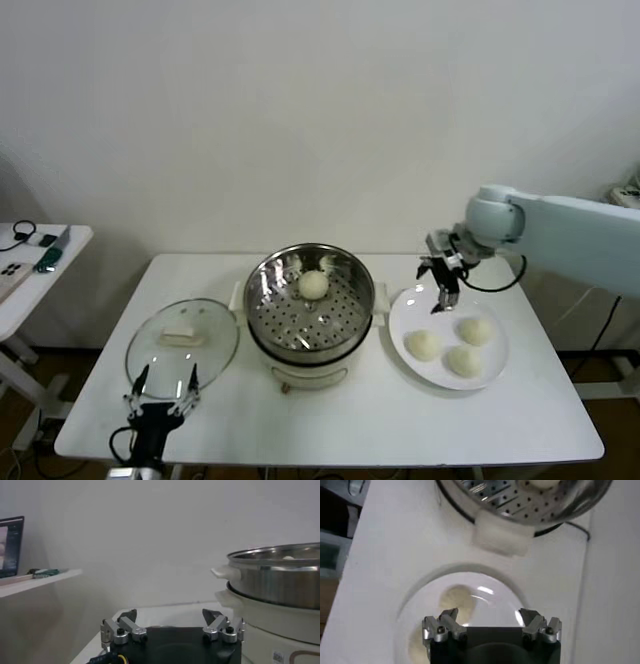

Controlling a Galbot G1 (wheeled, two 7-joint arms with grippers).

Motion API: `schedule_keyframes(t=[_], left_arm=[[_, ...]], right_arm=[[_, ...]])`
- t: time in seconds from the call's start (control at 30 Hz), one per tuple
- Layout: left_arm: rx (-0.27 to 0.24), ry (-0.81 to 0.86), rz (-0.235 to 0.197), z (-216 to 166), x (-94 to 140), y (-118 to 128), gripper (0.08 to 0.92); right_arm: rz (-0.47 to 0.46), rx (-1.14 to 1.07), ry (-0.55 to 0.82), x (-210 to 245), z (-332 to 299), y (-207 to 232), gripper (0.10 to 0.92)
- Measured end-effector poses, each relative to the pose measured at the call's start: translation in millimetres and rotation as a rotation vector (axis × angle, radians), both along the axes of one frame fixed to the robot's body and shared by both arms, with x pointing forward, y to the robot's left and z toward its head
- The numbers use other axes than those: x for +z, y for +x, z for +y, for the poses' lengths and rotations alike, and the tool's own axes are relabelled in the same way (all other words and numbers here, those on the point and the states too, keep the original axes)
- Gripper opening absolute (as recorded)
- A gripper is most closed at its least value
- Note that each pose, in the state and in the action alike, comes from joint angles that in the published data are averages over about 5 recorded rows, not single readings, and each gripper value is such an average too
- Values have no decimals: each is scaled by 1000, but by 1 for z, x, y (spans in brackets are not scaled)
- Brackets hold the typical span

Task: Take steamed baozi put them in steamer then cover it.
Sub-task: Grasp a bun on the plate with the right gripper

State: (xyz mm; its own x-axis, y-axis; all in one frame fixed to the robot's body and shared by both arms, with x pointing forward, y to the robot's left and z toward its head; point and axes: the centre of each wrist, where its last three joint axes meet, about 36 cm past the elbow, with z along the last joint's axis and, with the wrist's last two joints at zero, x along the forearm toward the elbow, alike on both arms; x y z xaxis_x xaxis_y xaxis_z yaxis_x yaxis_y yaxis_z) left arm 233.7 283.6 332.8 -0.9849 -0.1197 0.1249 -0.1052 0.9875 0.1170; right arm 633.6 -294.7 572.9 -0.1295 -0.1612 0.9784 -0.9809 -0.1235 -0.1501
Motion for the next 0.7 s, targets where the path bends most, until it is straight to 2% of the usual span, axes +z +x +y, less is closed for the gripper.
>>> schedule_keyframes(t=[0.4,0.7], left_arm=[[20,3,15,4,-5,-5,823],[26,2,20,5,-9,-3,823]], right_arm=[[100,-61,-10,-72,-7,3,823],[122,-82,-22,-102,-6,10,823]])
